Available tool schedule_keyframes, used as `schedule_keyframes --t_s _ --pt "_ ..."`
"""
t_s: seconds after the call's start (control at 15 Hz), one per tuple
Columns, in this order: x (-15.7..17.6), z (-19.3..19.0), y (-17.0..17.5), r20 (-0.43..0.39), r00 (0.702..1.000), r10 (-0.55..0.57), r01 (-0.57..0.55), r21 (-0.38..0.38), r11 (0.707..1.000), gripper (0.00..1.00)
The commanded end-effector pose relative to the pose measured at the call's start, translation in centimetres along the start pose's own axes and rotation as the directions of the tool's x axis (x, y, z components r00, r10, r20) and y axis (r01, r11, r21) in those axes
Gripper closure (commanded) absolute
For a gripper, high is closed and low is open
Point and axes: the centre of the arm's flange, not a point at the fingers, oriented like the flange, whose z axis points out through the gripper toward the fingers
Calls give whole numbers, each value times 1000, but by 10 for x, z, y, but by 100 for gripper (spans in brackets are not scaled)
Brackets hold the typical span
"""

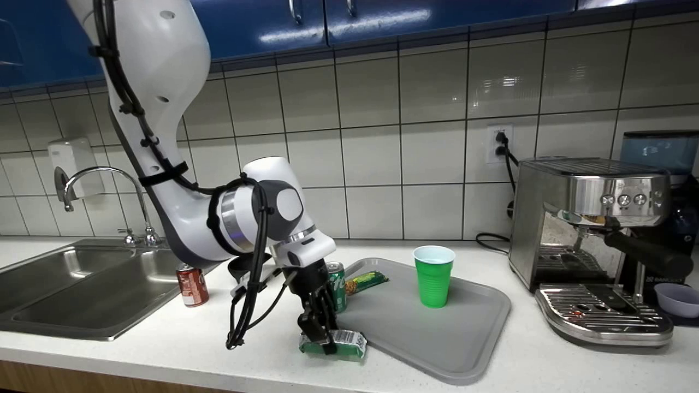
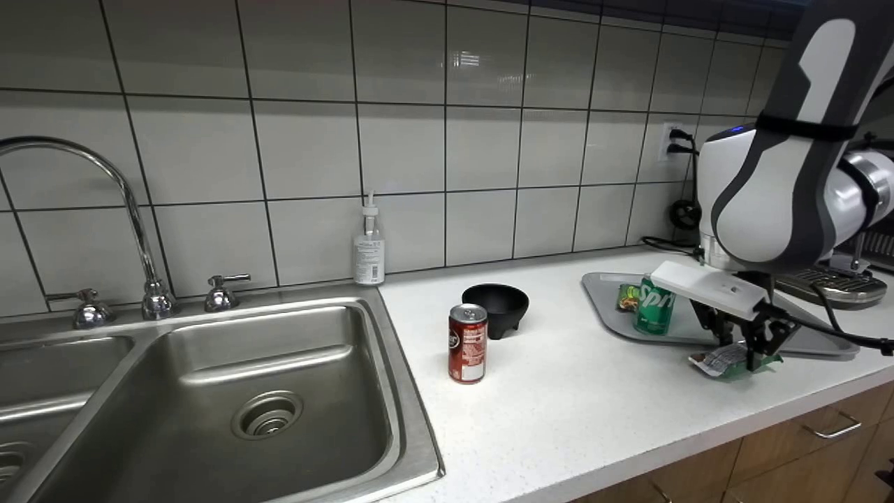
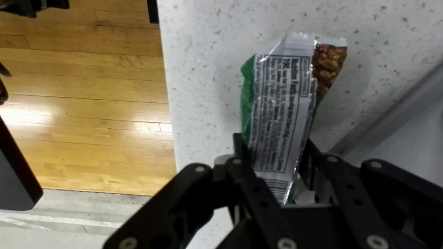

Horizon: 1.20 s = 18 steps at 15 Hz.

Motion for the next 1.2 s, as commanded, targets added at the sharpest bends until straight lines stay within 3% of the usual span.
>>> schedule_keyframes --t_s 0.0,1.13 --pt "6 -22 3 -20 1000 -14 15 12 1000 87" --pt "75 -37 -49 -69 991 -114 120 95 988 87"
